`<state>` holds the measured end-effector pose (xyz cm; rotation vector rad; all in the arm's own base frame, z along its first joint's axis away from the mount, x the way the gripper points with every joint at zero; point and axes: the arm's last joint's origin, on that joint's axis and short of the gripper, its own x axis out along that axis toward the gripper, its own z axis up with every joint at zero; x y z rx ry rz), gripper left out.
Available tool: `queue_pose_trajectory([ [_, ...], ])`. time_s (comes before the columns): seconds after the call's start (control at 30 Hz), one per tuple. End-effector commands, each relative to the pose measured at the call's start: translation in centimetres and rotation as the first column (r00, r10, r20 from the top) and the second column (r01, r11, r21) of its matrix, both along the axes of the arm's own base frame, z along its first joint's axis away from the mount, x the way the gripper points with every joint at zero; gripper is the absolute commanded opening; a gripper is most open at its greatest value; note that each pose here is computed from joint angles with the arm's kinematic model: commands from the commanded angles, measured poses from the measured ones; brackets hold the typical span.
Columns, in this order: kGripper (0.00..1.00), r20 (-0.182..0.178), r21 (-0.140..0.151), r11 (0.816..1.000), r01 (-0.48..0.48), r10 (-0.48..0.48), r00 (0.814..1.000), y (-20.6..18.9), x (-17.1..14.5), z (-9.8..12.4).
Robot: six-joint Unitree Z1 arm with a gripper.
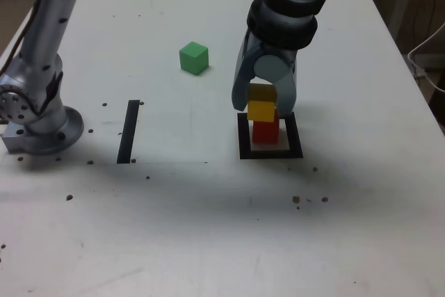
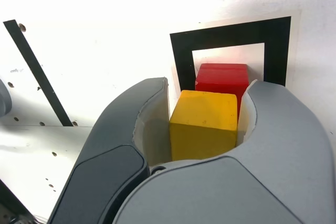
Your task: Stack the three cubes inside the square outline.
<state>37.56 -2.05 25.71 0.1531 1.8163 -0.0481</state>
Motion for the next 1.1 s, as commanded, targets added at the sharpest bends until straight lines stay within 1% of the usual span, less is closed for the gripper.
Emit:
queue_pose_trajectory([
  [0.0,0.56,-0.003,-0.003,1.0,-0.002,0.002,1.0,0.0,0.1,-0.4],
  [0.13,0.64,-0.001,-0.006,1.0,-0.005,0.005,1.0,0.0,0.2,-0.6],
  [0.47,0.76,0.009,-0.004,1.0,-0.011,0.011,1.0,0.3,0.3,-1.0],
  [0.63,0.95,0.014,-0.003,1.0,-0.013,0.013,1.0,0.4,0.2,-0.8],
  [0.67,0.98,0.014,-0.003,1.0,-0.013,0.013,1.0,0.4,0.1,-0.7],
  [0.73,0.99,0.012,-0.002,1.0,-0.013,0.013,1.0,0.4,0.0,-0.6],
  [0.9,0.99,0.011,0.001,1.0,-0.021,0.021,1.0,0.4,-0.6,-0.2],
  [1.07,0.99,0.042,0.003,0.999,-0.033,0.033,0.999,0.8,-1.8,1.3],
])
